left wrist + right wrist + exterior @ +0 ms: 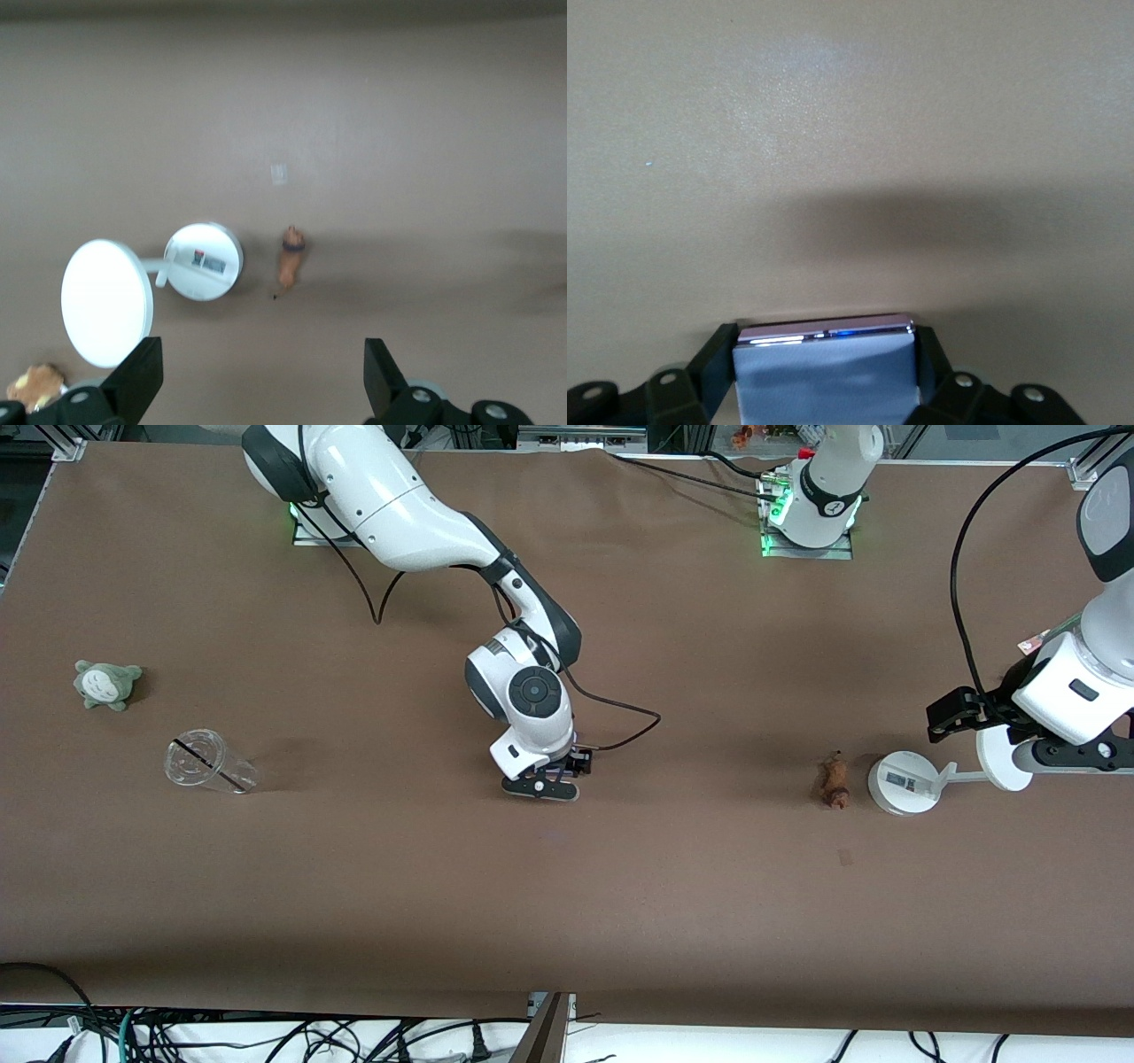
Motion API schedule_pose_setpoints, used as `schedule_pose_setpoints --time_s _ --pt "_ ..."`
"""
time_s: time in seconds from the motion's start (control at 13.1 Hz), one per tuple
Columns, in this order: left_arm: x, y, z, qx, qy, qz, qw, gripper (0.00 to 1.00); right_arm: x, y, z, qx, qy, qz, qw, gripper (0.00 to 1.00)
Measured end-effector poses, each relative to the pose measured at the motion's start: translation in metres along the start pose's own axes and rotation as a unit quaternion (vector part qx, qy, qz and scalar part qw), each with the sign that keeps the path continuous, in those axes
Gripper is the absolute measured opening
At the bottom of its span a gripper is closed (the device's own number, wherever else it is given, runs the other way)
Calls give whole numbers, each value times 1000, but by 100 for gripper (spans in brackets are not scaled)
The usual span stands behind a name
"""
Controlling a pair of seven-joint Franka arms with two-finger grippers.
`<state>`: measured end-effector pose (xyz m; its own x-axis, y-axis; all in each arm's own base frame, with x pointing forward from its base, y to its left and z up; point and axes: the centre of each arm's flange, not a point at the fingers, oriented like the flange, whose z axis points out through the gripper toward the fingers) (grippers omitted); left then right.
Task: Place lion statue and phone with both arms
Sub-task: 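Set the lion by the lamp while the right gripper grasps the phone, then carry the white phone with the right gripper toward the clear cup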
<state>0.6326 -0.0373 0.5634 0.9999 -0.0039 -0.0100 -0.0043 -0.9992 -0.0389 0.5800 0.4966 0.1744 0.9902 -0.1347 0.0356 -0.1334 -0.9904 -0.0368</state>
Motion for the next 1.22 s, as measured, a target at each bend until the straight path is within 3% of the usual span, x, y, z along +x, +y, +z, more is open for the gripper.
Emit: schedule_pose_setpoints --time_s 0.23,0.61,0.84,1.22 --pt "-6 -1 -4 4 -14 -2 1000 100 16 10 -9 -4 4 -16 1000 85" --pt "-38 2 -16 17 8 -10 1000 100 67 64 -81 -27 -25 -40 999 85" --pt "-72 3 -10 20 8 -8 1000 100 96 114 -122 -34 -38 -61 997 85" --pt "-77 15 -10 21 2 3 1000 100 130 216 -131 -42 -63 -83 994 85"
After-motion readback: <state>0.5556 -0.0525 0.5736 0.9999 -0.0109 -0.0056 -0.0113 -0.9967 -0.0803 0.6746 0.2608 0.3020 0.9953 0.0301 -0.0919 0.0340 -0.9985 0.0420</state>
